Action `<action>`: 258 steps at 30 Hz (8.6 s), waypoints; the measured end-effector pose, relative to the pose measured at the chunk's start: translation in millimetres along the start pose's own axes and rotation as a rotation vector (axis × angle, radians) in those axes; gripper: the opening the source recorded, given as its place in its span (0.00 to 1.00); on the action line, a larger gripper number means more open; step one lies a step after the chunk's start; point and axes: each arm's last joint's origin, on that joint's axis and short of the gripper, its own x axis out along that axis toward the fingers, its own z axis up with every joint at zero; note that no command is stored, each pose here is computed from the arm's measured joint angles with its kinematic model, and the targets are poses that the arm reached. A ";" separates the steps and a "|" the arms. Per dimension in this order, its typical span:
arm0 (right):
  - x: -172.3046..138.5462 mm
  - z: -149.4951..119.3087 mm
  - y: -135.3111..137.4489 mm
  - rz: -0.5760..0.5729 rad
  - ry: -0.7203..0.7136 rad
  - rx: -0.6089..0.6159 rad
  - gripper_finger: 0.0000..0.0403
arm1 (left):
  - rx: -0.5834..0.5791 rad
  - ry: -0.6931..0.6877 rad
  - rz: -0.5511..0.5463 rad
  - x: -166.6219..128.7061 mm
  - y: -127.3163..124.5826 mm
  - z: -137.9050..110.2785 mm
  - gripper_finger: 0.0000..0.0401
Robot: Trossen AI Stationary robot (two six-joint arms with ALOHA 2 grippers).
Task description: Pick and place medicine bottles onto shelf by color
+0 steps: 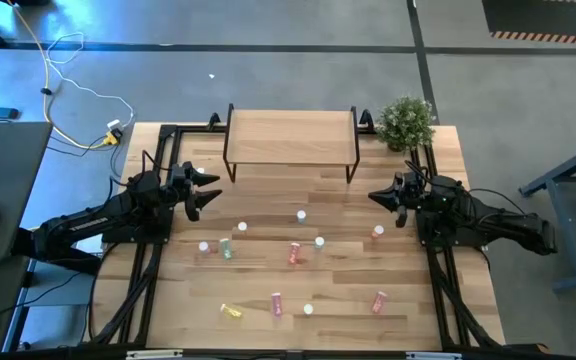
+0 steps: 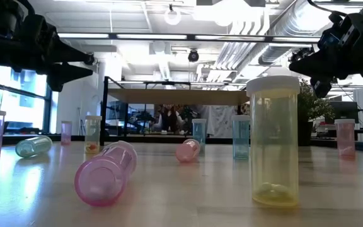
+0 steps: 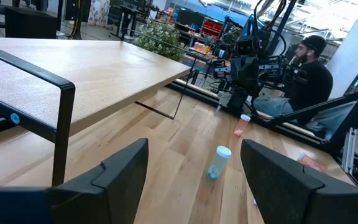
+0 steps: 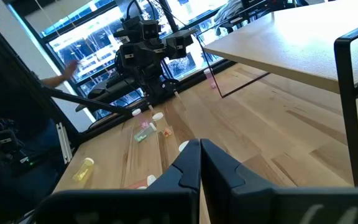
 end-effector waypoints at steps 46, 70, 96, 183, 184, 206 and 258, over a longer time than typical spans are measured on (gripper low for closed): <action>0.0 0.0 0.0 0.000 0.000 0.000 0.00 | 0.000 0.000 0.000 0.0 0.0 0.0 0.61; 0.0 0.0 0.0 0.000 0.000 0.000 0.00 | -0.223 -0.023 0.053 0.0 1.6 0.5 0.61; 0.0 0.0 0.0 0.000 0.000 0.000 0.00 | -0.213 -0.095 -0.128 -5.7 -21.2 57.9 0.61; 0.0 0.1 0.0 0.000 -0.001 0.203 0.00 | 0.307 1.118 0.118 128.8 -91.9 -18.4 0.42; 0.0 0.1 0.0 0.000 -0.001 0.202 0.00 | 0.306 1.119 0.116 128.8 -91.9 -18.4 0.41; -0.1 0.1 0.0 0.000 -0.001 0.203 0.00 | 0.209 1.128 0.089 132.0 -96.5 -7.2 0.30; -0.1 0.4 -1.4 -0.041 -0.026 0.315 0.00 | 0.264 0.647 0.553 149.9 47.9 285.4 0.30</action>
